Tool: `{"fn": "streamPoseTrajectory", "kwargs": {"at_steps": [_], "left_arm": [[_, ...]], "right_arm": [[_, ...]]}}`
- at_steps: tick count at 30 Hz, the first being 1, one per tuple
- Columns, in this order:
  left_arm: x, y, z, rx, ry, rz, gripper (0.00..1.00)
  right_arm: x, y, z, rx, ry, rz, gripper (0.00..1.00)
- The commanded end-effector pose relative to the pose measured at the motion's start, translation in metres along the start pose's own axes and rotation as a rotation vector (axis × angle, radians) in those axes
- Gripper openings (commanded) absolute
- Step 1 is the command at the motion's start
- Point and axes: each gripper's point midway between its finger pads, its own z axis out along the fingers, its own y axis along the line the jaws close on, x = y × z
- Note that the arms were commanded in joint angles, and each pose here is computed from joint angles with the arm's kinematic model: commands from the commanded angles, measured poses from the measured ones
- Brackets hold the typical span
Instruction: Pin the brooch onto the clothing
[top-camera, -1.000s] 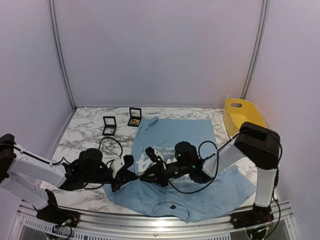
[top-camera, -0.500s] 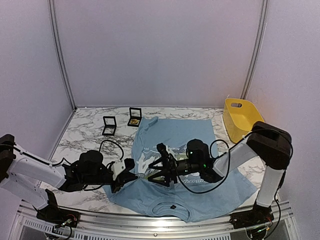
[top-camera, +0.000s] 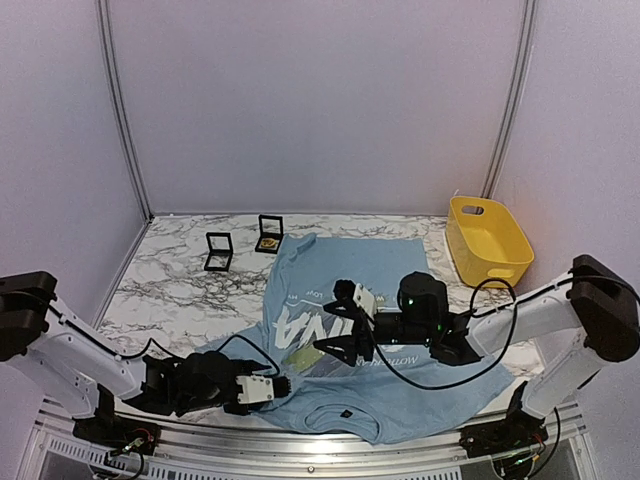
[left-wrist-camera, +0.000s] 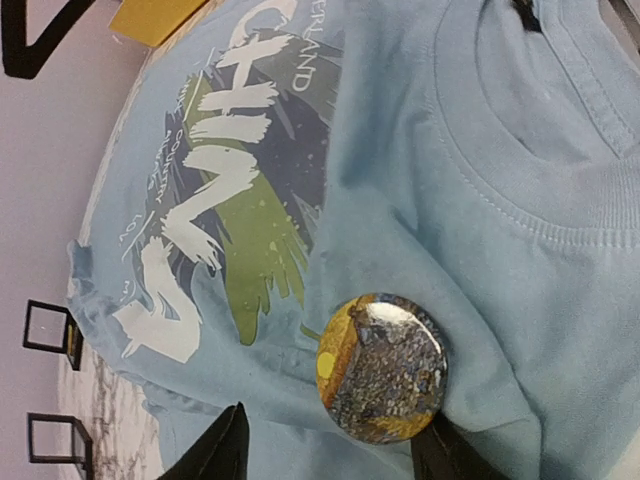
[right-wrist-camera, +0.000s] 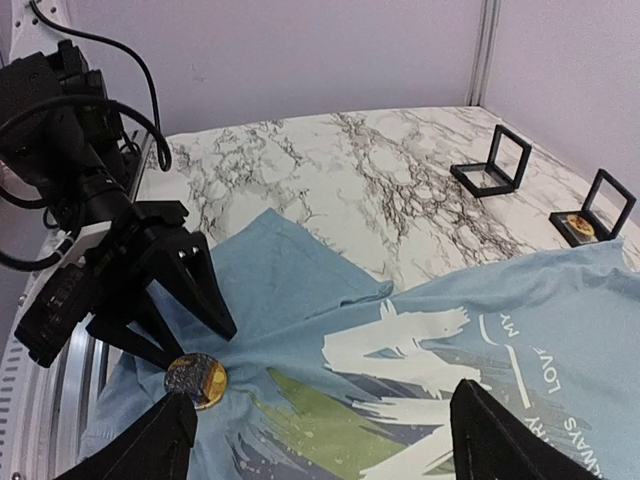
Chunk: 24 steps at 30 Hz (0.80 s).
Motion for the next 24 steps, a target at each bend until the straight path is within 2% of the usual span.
{"fn": "streamPoseTrajectory", "kwargs": {"at_steps": [1, 5, 8, 11, 14, 16, 18, 20, 22, 24], "left_arm": [[0.012, 0.003, 0.0, -0.111, 0.172, 0.175, 0.64], [0.014, 0.007, -0.014, -0.152, 0.259, 0.192, 0.77], [0.005, 0.001, -0.026, -0.09, 0.285, 0.126, 0.8], [-0.02, -0.002, -0.041, 0.009, 0.279, 0.004, 0.84], [-0.045, 0.016, -0.053, 0.012, 0.24, -0.146, 0.88], [-0.054, 0.043, -0.053, -0.011, 0.192, -0.355, 0.89], [-0.038, 0.081, -0.047, -0.09, 0.189, -0.635, 0.83], [-0.002, 0.111, -0.038, -0.177, 0.235, -0.869, 0.68], [0.024, 0.117, -0.028, -0.213, 0.286, -0.979, 0.51], [0.043, 0.113, -0.015, -0.221, 0.336, -1.029, 0.36]], "right_arm": [[0.001, 0.007, -0.012, 0.053, 0.032, -0.062, 0.84], [0.0, 0.014, -0.023, 0.07, 0.053, -0.061, 0.85], [0.002, 0.007, -0.03, 0.124, 0.091, -0.002, 0.86], [0.007, -0.017, -0.042, 0.285, 0.157, 0.097, 0.88], [0.023, -0.053, -0.063, 0.521, 0.273, 0.235, 0.89], [0.04, -0.073, -0.082, 0.663, 0.359, 0.331, 0.86], [0.057, -0.086, -0.1, 0.759, 0.415, 0.425, 0.75], [0.074, -0.095, -0.114, 0.811, 0.43, 0.507, 0.51], [0.091, -0.102, -0.126, 0.858, 0.428, 0.567, 0.31], [0.108, -0.11, -0.136, 0.891, 0.42, 0.631, 0.19]]}}
